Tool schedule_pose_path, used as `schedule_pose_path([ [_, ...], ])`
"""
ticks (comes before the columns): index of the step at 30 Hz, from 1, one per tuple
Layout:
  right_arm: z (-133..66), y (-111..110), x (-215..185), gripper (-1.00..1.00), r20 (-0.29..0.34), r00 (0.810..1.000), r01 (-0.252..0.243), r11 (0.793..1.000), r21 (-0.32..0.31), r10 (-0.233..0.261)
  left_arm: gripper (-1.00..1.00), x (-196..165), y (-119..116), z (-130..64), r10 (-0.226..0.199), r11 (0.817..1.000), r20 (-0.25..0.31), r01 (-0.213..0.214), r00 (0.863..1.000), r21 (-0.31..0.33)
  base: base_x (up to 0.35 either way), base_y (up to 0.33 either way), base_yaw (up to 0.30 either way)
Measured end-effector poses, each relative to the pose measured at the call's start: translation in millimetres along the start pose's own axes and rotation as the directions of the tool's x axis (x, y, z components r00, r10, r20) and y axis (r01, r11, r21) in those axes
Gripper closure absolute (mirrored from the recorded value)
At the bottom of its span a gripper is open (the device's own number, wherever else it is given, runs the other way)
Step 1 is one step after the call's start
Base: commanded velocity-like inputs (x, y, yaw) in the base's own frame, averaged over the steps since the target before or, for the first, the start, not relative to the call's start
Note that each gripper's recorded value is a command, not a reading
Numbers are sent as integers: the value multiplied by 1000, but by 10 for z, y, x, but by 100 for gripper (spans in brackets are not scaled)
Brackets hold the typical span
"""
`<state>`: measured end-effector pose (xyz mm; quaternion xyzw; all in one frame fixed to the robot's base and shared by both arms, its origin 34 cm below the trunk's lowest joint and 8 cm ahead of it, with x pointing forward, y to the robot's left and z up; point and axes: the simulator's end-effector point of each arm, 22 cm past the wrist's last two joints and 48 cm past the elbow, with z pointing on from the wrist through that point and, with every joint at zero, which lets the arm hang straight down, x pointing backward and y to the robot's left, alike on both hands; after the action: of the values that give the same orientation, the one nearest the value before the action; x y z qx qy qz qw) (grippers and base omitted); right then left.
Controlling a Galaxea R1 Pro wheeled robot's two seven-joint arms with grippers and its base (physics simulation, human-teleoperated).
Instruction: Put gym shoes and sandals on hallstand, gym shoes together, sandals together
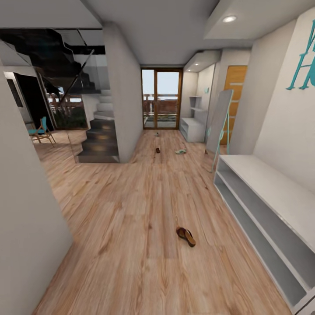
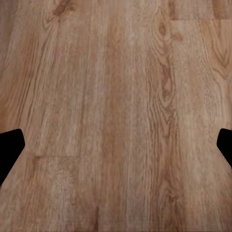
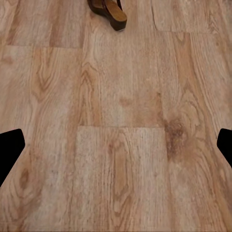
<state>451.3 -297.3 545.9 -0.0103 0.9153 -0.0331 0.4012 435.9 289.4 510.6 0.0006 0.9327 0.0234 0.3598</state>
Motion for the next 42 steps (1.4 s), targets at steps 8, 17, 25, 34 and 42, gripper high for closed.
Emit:
schedule_pose_path([
  [8,0,30,9,-100,-1,1000,9,1000,-9,-9,-100,8,1,0,0,1000,-2,0,1000,0,326,98,-7],
  [17,0,33,9,-100,-1,1000,10,1000,-10,-10,-100,9,2,0,0,1000,-2,0,1000,0,301,201,0],
  [25,0,34,9,-100,-1,1000,10,1000,-11,-10,-100,11,3,0,0,1000,-3,0,1000,-1,292,220,0],
  [34,0,22,15,-100,-3,1000,3,1000,-5,-3,-100,18,2,-1,0,1000,-4,0,1000,0,288,225,14],
  [42,1,24,35,-100,-8,1000,1,1000,-4,-1,-100,44,1,-1,1,1000,-10,-1,1000,0,288,226,125],
])
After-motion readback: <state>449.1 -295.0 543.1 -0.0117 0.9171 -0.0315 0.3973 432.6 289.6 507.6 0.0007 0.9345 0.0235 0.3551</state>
